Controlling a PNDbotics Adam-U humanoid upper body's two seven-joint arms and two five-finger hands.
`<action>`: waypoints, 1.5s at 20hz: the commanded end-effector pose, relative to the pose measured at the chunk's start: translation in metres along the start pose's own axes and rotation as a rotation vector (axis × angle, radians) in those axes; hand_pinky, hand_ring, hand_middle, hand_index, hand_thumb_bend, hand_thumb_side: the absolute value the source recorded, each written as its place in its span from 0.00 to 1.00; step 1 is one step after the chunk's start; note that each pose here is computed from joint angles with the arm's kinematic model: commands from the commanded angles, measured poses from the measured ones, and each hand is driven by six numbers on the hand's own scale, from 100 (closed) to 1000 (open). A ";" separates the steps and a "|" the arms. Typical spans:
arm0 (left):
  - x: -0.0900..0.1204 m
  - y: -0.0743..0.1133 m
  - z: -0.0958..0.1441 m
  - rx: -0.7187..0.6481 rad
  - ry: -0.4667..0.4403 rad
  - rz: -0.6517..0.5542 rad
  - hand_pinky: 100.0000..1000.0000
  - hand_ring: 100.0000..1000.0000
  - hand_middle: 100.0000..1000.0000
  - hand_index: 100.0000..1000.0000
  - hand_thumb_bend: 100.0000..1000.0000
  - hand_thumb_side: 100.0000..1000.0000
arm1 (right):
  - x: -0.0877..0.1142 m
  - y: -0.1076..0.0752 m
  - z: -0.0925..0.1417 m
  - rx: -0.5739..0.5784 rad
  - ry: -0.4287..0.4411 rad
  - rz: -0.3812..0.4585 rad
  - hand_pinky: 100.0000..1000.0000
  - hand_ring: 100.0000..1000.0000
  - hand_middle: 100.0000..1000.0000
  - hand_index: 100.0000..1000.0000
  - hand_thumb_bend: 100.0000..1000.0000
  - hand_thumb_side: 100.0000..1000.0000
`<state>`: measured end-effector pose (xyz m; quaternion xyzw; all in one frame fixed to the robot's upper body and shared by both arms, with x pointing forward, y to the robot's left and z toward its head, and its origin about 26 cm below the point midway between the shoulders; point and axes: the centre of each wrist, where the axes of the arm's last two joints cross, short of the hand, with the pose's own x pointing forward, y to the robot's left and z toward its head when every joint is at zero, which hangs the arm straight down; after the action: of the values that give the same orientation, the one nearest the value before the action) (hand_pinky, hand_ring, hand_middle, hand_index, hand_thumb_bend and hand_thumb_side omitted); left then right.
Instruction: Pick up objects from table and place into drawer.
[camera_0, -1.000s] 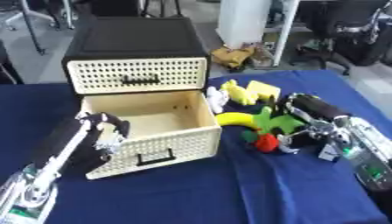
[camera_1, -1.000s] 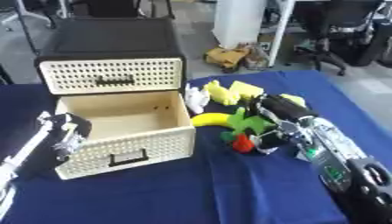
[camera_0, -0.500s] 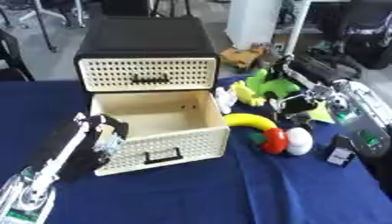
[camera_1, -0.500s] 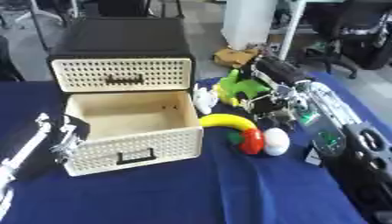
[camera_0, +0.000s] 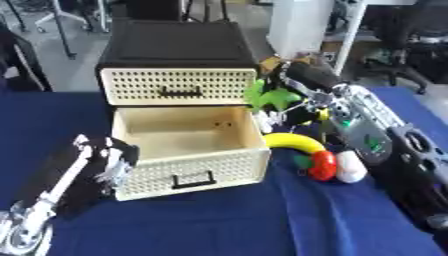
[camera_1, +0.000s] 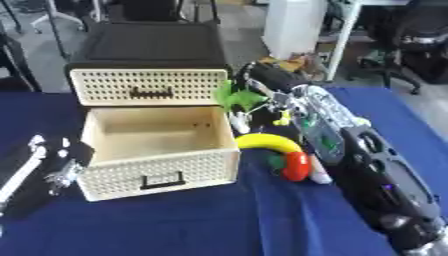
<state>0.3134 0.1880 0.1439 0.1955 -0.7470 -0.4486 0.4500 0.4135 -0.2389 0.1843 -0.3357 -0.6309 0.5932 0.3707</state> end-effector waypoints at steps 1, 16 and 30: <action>0.009 0.008 -0.004 0.040 -0.045 0.000 0.00 0.00 0.00 0.65 0.20 1.00 | -0.002 -0.005 -0.008 -0.018 0.004 0.017 0.00 0.13 0.39 0.45 0.00 0.04; 0.012 0.008 -0.005 0.048 -0.060 0.006 0.00 0.00 0.00 0.64 0.21 1.00 | 0.018 0.015 -0.028 -0.042 -0.153 0.067 0.22 0.53 0.78 0.82 0.00 0.40; 0.010 0.008 -0.005 0.051 -0.053 -0.003 0.00 0.00 0.00 0.64 0.21 1.00 | 0.010 0.009 -0.018 -0.141 -0.082 0.020 0.64 0.78 0.87 0.86 0.00 0.47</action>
<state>0.3127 0.1821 0.1479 0.1881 -0.7615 -0.4403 0.4369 0.4243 -0.2141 0.1583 -0.3245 -0.6673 0.5888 0.3206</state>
